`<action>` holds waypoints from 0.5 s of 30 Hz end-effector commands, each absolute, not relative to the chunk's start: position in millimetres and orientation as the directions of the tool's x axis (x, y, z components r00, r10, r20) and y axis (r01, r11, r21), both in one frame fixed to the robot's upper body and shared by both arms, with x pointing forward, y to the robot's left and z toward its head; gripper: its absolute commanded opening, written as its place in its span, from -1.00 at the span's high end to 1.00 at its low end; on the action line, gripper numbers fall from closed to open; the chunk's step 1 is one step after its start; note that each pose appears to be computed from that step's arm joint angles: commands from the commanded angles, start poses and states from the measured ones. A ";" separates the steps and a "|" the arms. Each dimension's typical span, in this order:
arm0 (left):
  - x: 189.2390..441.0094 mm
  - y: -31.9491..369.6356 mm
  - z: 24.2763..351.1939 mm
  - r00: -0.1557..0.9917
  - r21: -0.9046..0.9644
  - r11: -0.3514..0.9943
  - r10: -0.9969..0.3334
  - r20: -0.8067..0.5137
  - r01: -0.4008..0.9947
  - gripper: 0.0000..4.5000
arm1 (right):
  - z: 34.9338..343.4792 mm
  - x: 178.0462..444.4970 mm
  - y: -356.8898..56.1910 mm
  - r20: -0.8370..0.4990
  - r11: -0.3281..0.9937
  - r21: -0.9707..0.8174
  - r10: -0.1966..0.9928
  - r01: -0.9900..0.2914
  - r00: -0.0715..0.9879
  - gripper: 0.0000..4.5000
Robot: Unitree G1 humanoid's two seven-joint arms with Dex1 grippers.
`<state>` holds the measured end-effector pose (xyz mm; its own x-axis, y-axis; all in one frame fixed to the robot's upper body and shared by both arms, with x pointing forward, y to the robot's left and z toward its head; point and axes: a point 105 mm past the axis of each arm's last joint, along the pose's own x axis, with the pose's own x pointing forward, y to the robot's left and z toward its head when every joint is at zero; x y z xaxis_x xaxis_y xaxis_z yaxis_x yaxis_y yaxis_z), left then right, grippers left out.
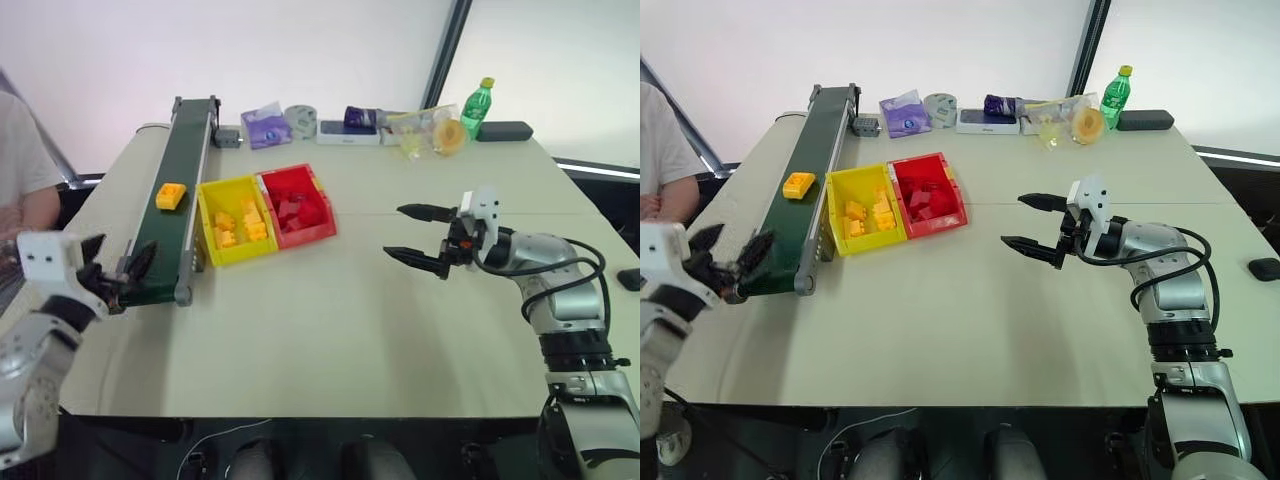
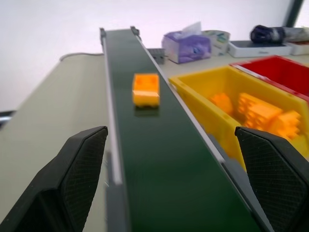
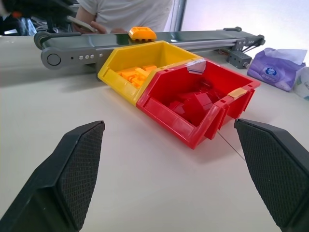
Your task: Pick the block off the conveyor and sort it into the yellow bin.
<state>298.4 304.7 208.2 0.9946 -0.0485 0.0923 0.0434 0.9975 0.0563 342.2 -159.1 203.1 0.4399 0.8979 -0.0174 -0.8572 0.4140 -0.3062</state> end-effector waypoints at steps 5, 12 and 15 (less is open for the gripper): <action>325.2 306.1 198.3 0.993 0.091 0.993 -0.071 -0.095 0.080 -0.98 | 212.5 340.0 -152.5 0.006 0.400 -0.338 0.906 -0.852 0.423 -1.00; 345.9 318.9 198.7 0.986 0.064 0.997 -0.037 -0.161 0.048 -0.98 | 210.9 337.2 -157.2 0.005 0.414 -0.334 0.899 -0.847 0.438 -1.00; 350.5 318.2 197.8 0.985 0.055 0.997 -0.051 -0.163 0.061 -0.98 | 209.9 336.0 -158.0 0.006 0.420 -0.332 0.896 -0.845 0.443 -1.00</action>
